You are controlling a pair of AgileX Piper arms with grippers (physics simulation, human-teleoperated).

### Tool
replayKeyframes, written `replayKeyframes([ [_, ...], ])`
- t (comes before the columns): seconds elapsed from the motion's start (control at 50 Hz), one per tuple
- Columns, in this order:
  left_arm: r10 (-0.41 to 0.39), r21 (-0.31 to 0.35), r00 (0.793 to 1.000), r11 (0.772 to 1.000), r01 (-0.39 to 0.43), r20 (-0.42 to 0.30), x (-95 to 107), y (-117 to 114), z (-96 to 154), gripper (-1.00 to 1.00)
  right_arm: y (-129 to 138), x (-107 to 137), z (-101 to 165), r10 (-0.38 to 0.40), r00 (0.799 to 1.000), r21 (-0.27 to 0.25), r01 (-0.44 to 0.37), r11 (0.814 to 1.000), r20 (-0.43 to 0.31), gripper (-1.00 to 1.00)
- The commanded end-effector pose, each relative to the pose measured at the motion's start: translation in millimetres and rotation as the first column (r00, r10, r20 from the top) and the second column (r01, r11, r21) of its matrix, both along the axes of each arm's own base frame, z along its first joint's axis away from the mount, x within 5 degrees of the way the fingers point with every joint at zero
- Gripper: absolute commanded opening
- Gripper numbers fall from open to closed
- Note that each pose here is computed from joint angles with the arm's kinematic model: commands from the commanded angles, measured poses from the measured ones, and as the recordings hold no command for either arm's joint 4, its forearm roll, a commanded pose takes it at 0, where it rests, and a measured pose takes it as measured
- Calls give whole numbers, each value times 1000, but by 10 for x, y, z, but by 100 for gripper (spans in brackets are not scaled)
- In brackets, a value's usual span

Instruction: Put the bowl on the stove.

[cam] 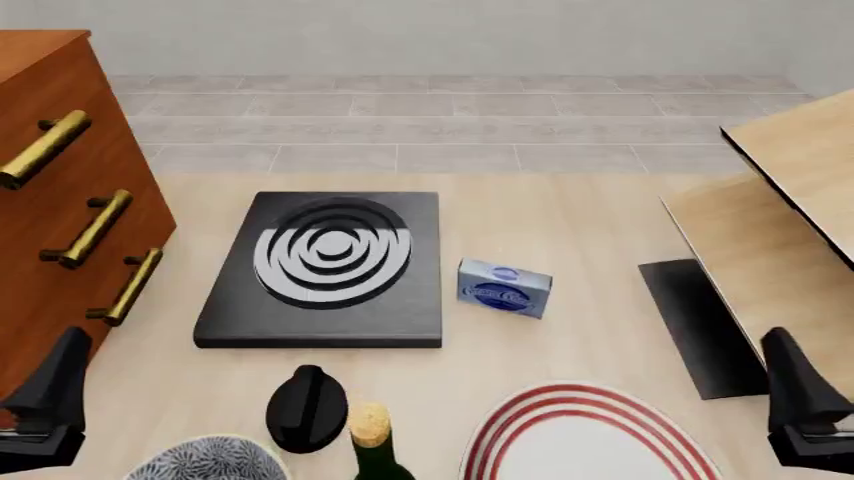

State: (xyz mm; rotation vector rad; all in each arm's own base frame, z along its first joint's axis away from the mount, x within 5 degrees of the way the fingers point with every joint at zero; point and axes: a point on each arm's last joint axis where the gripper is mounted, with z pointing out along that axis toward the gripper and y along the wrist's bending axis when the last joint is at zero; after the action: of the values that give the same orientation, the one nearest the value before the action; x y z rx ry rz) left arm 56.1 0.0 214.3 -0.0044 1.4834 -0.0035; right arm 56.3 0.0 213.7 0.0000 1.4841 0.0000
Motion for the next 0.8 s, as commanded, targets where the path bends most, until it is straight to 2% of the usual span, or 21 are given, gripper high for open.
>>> replayKeyframes([
  [0.02,-2,21,1000,1000,2,1,-6,-2,59,100,0,3,7,0,1000,0,0,1000,-1,100],
  [0.26,-6,50,1000,999,7,-16,-9,-6,56,100,0,3,7,0,1000,0,0,1000,-1,100],
  [0.38,-6,72,1000,997,8,-28,-36,-6,154,100,0,3,7,0,1000,0,0,1000,-1,100],
  [0.44,-12,77,999,997,15,-40,-71,-9,261,100,0,3,7,0,1000,0,0,1000,-1,100],
  [0.46,-12,75,998,997,17,-63,-78,-9,266,100,0,3,7,0,1000,0,0,1000,-1,100],
  [0.52,-15,38,997,999,18,-74,-120,-8,372,100,0,3,7,0,1000,0,0,1000,-1,100],
  [0.54,-14,50,997,999,17,-71,-152,-8,455,100,0,3,7,0,1000,0,0,1000,-1,100],
  [0.6,-19,34,996,999,23,-92,-233,-8,612,100,0,3,7,0,1000,0,0,1000,-1,100],
  [0.62,-29,19,994,999,31,-102,-304,-8,732,100,0,3,7,0,1000,0,0,1000,-1,100],
  [0.7,-24,27,993,999,27,-117,-409,-4,882,100,0,3,7,0,1000,0,0,1000,-1,100],
  [0.8,-63,-13,986,998,62,-152,-548,-1,1030,100,0,3,7,0,1000,0,0,1000,-1,100],
])
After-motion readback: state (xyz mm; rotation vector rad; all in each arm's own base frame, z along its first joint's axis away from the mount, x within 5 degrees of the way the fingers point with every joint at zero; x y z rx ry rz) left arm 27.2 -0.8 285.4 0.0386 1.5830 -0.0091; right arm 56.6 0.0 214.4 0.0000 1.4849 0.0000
